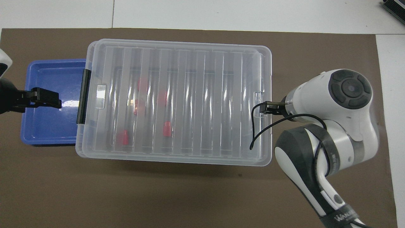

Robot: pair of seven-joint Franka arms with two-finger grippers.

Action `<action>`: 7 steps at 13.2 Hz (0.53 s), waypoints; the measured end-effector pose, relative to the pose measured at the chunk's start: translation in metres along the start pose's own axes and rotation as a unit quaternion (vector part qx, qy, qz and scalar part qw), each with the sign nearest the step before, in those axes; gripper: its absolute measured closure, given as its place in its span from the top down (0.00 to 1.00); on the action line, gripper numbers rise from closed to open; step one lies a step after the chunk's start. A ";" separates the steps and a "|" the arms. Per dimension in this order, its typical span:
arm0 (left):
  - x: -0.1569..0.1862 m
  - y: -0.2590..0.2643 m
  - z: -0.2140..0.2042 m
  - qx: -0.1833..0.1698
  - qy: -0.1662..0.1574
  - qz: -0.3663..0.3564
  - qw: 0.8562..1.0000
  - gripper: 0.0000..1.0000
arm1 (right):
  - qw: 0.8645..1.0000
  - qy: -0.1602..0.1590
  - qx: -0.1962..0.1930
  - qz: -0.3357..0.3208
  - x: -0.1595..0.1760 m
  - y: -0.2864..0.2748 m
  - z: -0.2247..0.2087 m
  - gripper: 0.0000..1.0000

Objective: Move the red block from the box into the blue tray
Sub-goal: 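Slide the lid away from the tray while the left gripper reaches in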

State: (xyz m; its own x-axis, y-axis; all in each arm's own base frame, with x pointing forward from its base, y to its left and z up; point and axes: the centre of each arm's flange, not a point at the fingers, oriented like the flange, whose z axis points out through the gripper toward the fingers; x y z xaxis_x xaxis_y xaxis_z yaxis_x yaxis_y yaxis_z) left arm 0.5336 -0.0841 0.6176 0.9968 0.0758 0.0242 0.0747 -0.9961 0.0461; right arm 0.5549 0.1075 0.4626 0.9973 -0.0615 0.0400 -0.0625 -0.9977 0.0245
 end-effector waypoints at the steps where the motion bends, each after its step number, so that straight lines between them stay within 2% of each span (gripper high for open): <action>1: -0.002 0.011 0.003 -0.001 0.003 -0.002 1.000 1.00 | 1.000 -0.005 -0.002 -0.006 0.000 0.012 0.003 0.91; 7: -0.004 0.040 0.041 -0.006 0.016 -0.012 1.000 1.00 | 0.998 -0.017 -0.004 -0.059 0.006 0.091 0.009 0.91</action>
State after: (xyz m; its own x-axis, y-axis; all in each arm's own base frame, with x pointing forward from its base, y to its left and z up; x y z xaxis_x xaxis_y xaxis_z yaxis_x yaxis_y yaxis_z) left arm 0.5339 -0.1262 0.5783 0.9933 0.1015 0.0544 0.0983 -0.9934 0.0586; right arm 0.5552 0.0165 0.4557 0.9984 0.0561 0.0023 0.0560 -0.9978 0.0349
